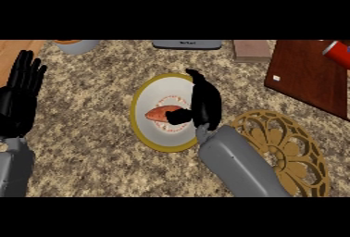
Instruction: Pick the sweet potato from the placemat and place it in the bowl
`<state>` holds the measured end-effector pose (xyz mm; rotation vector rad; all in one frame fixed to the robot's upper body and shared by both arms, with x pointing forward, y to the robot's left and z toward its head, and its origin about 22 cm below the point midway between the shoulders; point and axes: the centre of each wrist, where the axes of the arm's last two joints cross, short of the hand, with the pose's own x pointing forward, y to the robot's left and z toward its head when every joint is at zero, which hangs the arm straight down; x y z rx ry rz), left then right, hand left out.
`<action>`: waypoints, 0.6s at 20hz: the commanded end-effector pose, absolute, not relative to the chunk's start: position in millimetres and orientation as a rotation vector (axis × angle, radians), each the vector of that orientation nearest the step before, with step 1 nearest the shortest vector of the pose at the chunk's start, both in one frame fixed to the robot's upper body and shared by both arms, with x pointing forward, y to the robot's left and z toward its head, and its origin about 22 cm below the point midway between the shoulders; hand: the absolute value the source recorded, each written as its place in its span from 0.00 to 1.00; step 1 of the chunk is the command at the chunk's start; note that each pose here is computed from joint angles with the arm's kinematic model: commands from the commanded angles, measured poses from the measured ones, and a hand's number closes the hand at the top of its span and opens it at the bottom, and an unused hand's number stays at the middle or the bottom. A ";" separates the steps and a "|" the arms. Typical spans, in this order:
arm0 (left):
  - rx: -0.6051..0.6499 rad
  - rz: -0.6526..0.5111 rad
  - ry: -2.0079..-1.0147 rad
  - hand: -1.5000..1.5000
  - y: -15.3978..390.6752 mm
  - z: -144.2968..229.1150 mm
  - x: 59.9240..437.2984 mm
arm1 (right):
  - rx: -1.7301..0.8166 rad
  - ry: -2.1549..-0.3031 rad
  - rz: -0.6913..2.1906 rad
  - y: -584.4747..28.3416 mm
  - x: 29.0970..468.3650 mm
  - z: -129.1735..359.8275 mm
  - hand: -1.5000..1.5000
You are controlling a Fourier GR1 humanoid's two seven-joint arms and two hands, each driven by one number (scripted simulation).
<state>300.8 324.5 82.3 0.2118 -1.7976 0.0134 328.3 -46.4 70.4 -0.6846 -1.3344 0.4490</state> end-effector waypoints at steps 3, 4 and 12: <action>0.218 0.007 -1.794 0.50 324.8 85.4 295.5 | -0.760 -1.548 0.155 -53.5 337.2 66.2 0.00; 0.220 0.034 -1.778 0.50 334.7 85.9 299.6 | -0.780 -1.545 0.135 -60.1 344.6 69.3 0.00; 0.228 0.036 -1.774 0.50 333.6 73.1 296.3 | -0.808 -1.533 -0.141 -147.6 312.9 62.0 0.00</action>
